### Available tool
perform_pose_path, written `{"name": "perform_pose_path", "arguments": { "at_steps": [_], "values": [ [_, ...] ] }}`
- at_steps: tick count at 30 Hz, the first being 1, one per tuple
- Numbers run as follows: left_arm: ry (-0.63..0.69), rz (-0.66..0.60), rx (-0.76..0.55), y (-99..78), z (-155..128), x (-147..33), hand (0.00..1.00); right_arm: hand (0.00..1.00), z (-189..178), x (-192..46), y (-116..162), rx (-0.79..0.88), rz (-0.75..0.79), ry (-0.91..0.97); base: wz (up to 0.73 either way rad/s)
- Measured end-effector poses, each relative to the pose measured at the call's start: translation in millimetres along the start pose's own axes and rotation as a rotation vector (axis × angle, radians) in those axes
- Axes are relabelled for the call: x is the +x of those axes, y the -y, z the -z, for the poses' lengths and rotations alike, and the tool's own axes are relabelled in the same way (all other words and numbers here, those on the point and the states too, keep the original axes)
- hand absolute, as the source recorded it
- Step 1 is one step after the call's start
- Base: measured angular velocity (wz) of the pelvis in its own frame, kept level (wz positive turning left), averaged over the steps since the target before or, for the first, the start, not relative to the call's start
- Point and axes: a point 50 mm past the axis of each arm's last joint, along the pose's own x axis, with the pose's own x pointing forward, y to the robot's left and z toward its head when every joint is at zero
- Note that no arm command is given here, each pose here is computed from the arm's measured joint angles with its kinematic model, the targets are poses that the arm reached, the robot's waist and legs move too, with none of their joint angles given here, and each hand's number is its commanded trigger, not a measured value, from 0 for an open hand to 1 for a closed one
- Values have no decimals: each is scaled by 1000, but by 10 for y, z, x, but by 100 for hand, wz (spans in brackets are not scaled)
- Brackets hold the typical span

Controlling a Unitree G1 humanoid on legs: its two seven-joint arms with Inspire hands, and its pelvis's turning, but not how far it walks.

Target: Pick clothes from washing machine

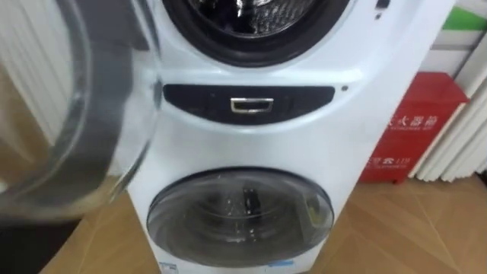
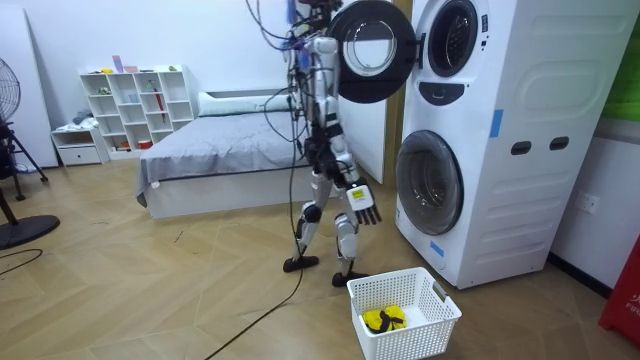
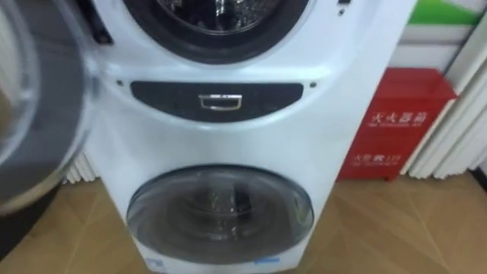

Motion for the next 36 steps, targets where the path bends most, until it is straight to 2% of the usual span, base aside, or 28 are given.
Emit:
{"name": "perform_pose_path", "arguments": {
  "at_steps": [2,7,11,25,29,32,34,36],
  "values": [
    [-34,-8,-9,-10,113,-21,0,0,47,-10,24,44,8,-18,26],
    [-30,-15,-12,-30,113,-23,0,0,102,-25,64,41,37,-33,53],
    [-41,-29,-64,-48,179,-39,0,0,124,-12,-38,23,10,-39,-27],
    [-29,-76,-118,-126,187,-49,0,0,91,1,-81,-101,-4,-23,-19],
    [-38,-99,-175,-175,243,-68,0,0,97,-1,-80,-114,-14,-22,-15],
    [-4,-114,-256,-215,170,-62,0,0,32,3,-41,-127,-10,-8,0],
    [48,-137,-353,-283,66,-62,0,0,-20,2,5,-104,2,12,0],
    [136,-190,-452,-467,-122,-74,0,0,-63,-5,72,-64,22,37,2]
  ]
}}
